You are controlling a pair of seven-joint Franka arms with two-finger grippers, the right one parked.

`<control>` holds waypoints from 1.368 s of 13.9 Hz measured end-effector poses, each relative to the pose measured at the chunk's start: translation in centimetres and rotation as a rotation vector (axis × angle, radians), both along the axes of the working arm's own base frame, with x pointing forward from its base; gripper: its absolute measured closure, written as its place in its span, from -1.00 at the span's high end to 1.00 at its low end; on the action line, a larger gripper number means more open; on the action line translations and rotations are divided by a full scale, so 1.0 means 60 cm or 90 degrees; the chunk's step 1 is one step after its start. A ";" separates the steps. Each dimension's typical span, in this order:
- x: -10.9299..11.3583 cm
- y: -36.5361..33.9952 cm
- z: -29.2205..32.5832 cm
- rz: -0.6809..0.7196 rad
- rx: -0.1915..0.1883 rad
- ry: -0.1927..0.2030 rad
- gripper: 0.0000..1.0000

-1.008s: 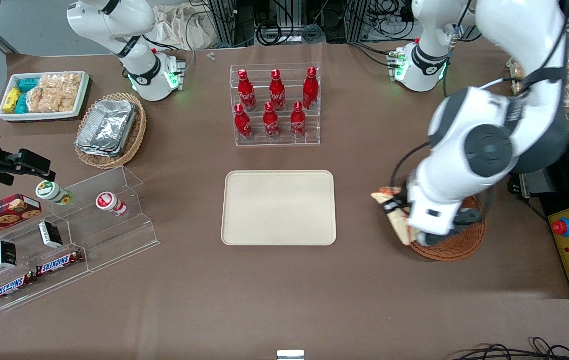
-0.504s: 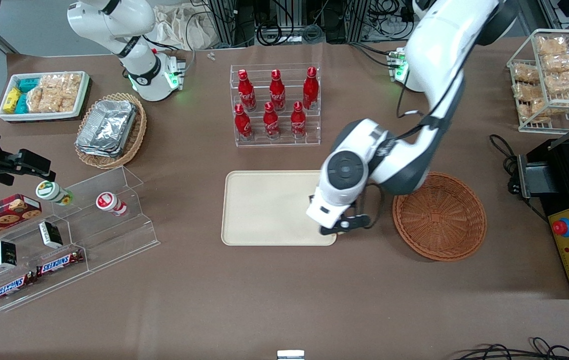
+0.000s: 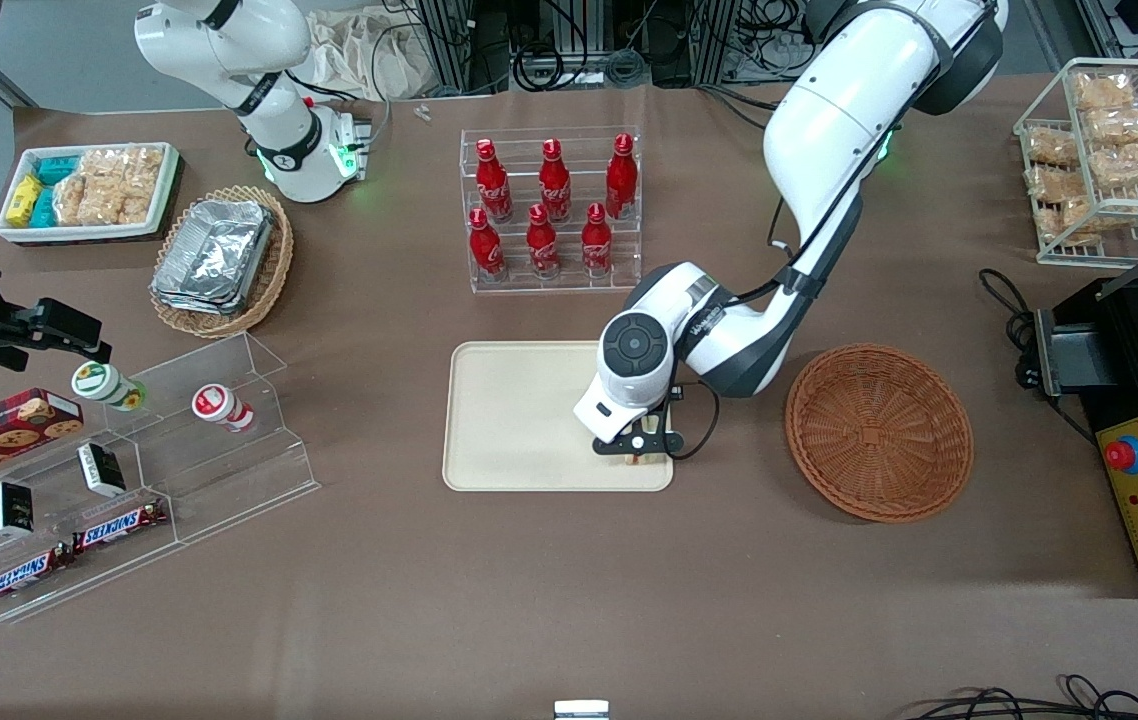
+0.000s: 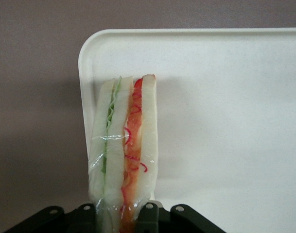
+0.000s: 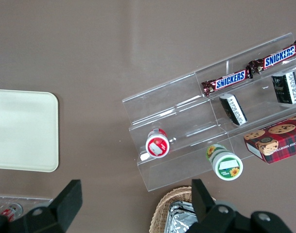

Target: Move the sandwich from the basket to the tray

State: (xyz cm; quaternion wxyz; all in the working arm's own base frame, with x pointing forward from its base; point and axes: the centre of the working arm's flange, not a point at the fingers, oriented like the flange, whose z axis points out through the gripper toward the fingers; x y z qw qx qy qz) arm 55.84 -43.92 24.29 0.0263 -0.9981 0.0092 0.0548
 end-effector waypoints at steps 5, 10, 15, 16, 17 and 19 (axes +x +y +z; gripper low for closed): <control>0.002 -0.002 -0.008 -0.009 -0.012 -0.009 -0.67; 0.002 -0.002 -0.028 -0.011 -0.013 -0.007 -0.05; 0.016 -0.002 -0.002 0.013 -0.024 -0.026 0.96; 0.025 0.002 0.019 0.028 -0.029 -0.038 1.00; 0.035 0.010 0.047 0.041 -0.034 -0.052 1.00; 0.057 0.049 0.112 0.065 -0.023 -0.062 1.00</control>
